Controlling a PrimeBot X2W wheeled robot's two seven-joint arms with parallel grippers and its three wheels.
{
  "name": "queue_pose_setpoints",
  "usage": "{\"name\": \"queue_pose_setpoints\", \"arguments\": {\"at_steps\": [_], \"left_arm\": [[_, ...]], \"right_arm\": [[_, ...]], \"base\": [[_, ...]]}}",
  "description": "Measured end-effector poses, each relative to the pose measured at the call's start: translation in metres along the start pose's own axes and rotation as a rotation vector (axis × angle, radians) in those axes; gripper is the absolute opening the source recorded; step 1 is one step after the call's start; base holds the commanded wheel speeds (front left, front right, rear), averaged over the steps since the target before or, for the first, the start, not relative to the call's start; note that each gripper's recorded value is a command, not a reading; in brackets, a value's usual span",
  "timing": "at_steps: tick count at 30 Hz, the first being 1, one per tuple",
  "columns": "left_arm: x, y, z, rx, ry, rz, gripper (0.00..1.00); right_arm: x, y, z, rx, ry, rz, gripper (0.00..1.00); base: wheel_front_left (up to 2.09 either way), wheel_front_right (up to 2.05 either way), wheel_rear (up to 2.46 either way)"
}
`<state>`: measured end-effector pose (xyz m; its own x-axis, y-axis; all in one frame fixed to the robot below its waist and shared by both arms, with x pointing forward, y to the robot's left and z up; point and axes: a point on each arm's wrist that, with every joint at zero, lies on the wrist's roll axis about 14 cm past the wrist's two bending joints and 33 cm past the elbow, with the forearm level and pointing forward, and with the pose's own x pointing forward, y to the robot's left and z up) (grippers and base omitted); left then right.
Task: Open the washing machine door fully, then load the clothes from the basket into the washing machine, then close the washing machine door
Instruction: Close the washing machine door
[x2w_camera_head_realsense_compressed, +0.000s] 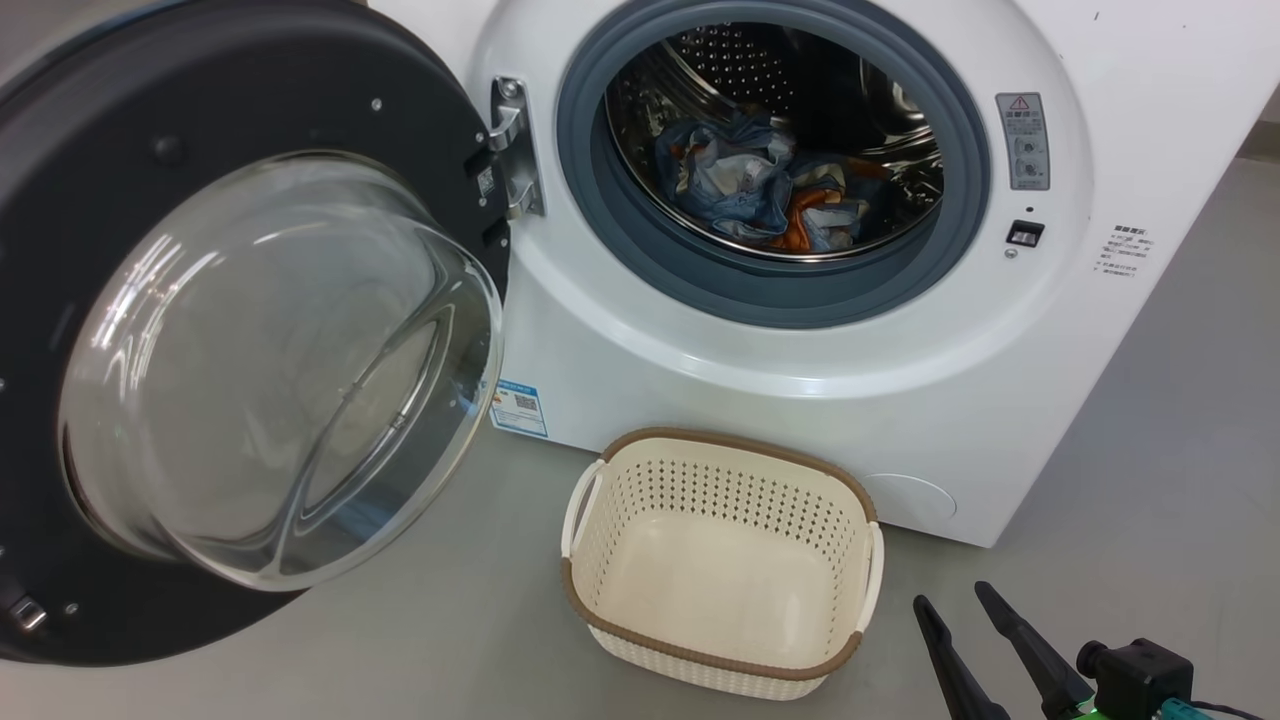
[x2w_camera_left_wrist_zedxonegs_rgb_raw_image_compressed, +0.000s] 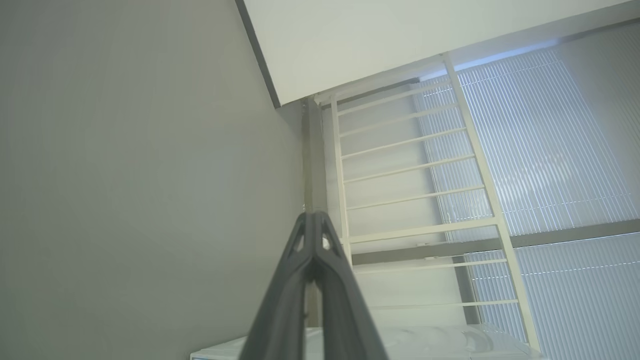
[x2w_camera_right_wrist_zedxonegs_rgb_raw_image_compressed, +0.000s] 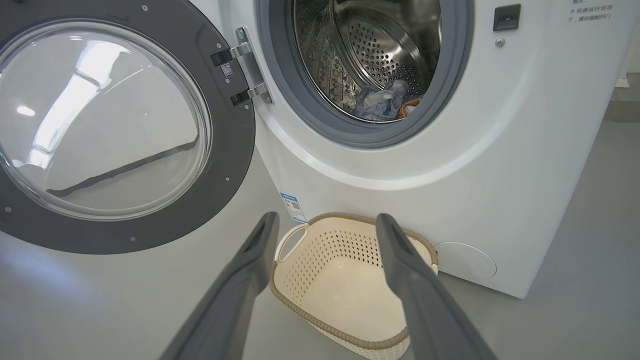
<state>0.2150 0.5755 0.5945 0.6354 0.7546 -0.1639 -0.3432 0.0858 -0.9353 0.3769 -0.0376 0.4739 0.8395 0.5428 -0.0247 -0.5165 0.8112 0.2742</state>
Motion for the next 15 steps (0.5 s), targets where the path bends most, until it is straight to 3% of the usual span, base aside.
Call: {"name": "queue_pose_setpoints", "arguments": {"at_steps": [15], "left_arm": [[0.001,-0.002,-0.061,-0.093,0.209,-0.015,0.00]], "right_arm": [[-0.001,-0.005,-0.003,0.002,0.009,-0.010,1.00]], "base": [[0.00,0.00,0.00]]}}
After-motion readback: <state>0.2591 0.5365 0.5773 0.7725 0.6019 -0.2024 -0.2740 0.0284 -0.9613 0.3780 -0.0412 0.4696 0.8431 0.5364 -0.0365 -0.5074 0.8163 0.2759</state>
